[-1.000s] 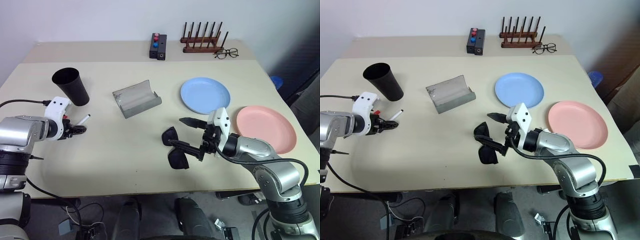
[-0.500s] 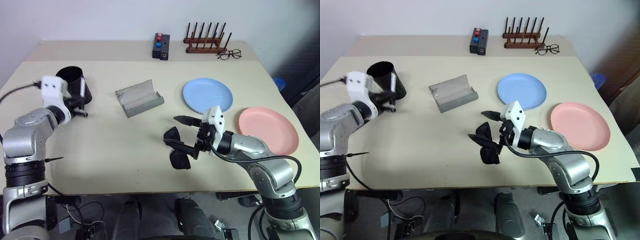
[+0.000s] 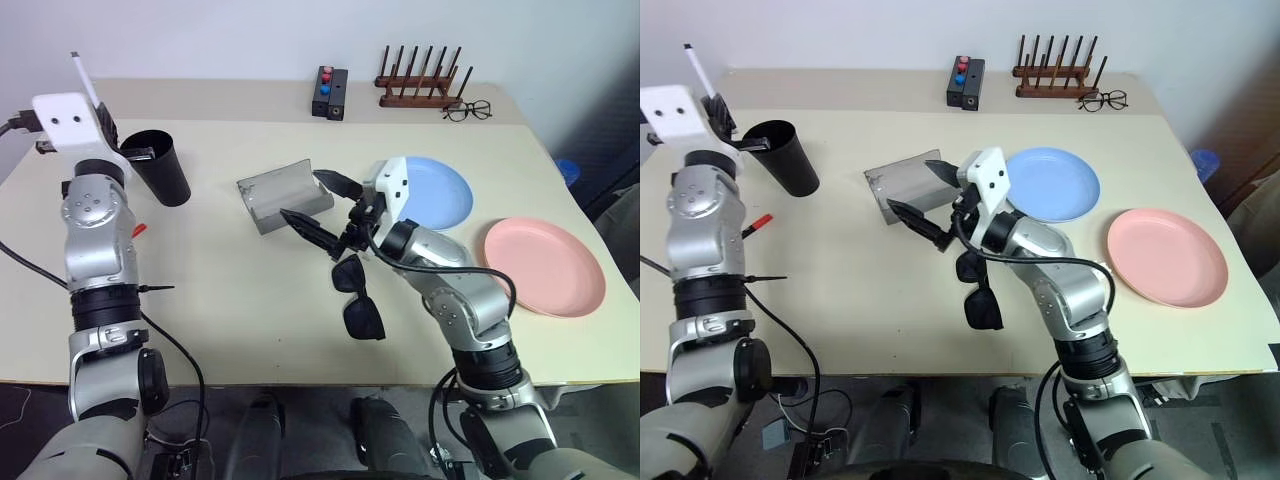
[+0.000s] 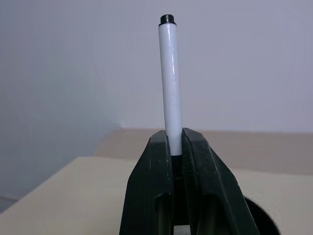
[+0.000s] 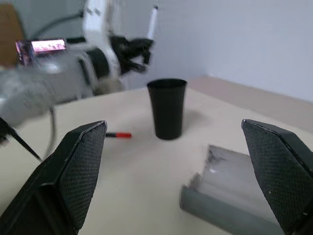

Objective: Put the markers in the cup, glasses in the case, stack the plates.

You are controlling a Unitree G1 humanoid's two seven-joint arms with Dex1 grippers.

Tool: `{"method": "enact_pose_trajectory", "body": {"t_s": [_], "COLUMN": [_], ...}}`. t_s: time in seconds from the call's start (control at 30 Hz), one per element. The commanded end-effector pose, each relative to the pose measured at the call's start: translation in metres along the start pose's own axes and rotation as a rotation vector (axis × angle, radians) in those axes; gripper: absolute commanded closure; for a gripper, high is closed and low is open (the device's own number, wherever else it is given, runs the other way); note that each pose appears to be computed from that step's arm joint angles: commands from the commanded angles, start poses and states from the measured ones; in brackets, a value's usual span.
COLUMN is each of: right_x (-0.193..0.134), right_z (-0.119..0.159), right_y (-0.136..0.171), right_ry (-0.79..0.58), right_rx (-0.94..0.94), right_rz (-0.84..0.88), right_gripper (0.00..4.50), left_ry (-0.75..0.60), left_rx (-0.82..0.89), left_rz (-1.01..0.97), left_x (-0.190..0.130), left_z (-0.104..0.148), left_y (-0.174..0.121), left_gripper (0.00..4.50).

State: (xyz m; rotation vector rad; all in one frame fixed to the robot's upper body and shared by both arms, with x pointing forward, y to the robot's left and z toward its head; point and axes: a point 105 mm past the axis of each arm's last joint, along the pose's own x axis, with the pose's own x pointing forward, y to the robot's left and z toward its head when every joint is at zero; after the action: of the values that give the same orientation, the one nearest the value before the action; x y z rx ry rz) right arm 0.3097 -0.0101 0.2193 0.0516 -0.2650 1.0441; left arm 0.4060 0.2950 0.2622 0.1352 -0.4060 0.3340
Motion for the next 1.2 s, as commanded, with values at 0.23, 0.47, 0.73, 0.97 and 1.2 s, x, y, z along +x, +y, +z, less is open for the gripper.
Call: {"method": "enact_pose_trajectory", "body": {"t_s": [0.23, 0.47, 0.73, 0.97, 1.2], "right_x": [0.005, 0.004, 0.005, 0.005, 0.005], "right_z": [0.013, 0.013, 0.013, 0.011, 0.010], "right_y": [0.011, 0.010, 0.011, 0.014, 0.016], "right_ry": [-0.073, -0.072, -0.071, -0.065, -0.060], "right_rx": [0.009, 0.009, 0.012, 0.022, 0.027], "right_rz": [-0.027, -0.030, -0.010, 0.007, 0.019], "right_gripper": [0.00, 0.00, 0.00, 0.00, 0.00], "left_ry": [-0.088, -0.059, -0.045, -0.041, -0.028], "left_rx": [0.010, -0.030, -0.027, -0.021, -0.029], "left_rz": [-0.013, -0.032, -0.016, -0.006, 0.003], "left_x": [0.011, 0.010, 0.008, 0.008, 0.007], "left_z": [0.003, -0.008, -0.013, -0.014, -0.016], "left_y": [-0.010, -0.013, -0.009, -0.009, -0.009], "left_gripper": [4.45, 4.45, 4.45, 4.45, 2.90]}}
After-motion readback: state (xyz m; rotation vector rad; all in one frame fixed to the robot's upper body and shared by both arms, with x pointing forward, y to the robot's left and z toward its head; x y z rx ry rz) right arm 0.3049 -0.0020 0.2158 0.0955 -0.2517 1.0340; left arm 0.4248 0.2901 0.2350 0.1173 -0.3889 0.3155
